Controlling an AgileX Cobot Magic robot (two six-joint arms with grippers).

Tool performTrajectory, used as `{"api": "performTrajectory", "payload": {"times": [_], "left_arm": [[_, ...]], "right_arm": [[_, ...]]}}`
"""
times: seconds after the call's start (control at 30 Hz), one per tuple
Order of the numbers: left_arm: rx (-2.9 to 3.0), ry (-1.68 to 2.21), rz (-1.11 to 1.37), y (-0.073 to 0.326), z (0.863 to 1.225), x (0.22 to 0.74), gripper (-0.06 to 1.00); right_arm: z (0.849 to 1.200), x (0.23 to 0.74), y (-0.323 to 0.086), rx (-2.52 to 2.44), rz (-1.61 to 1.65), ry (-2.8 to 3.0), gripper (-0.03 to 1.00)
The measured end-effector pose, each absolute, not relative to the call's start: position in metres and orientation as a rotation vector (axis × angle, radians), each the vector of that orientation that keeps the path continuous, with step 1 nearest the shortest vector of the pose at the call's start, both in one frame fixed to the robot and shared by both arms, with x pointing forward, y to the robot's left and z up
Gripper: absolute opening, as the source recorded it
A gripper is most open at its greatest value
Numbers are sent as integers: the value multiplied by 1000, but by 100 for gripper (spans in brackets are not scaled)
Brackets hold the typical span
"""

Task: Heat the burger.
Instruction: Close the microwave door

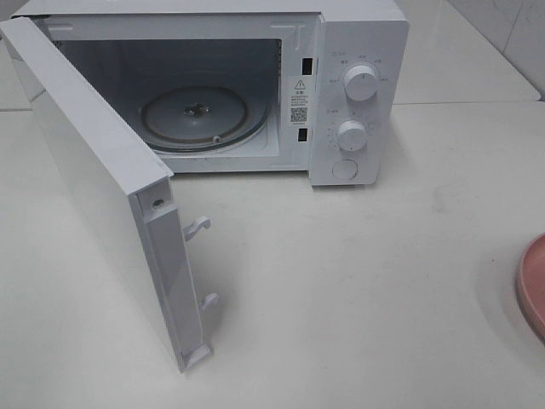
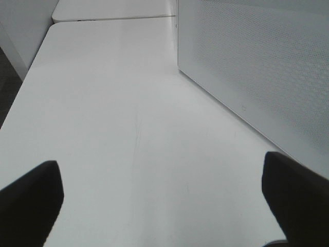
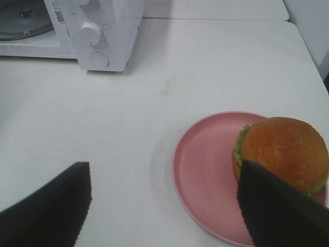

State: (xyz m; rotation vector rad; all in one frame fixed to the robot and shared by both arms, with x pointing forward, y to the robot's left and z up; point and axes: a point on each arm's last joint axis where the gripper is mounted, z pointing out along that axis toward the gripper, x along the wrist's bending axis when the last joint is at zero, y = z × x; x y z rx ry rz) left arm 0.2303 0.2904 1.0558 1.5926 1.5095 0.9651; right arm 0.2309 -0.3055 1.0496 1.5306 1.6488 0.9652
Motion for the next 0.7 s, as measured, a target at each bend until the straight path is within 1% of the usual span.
{"api": "performTrajectory", "payload": {"times": [0.7], "left_arm": [[1593, 1510, 965, 290, 1056, 230, 98]], "right_arm": [[1048, 232, -305, 1529, 955, 1653, 77]]}}
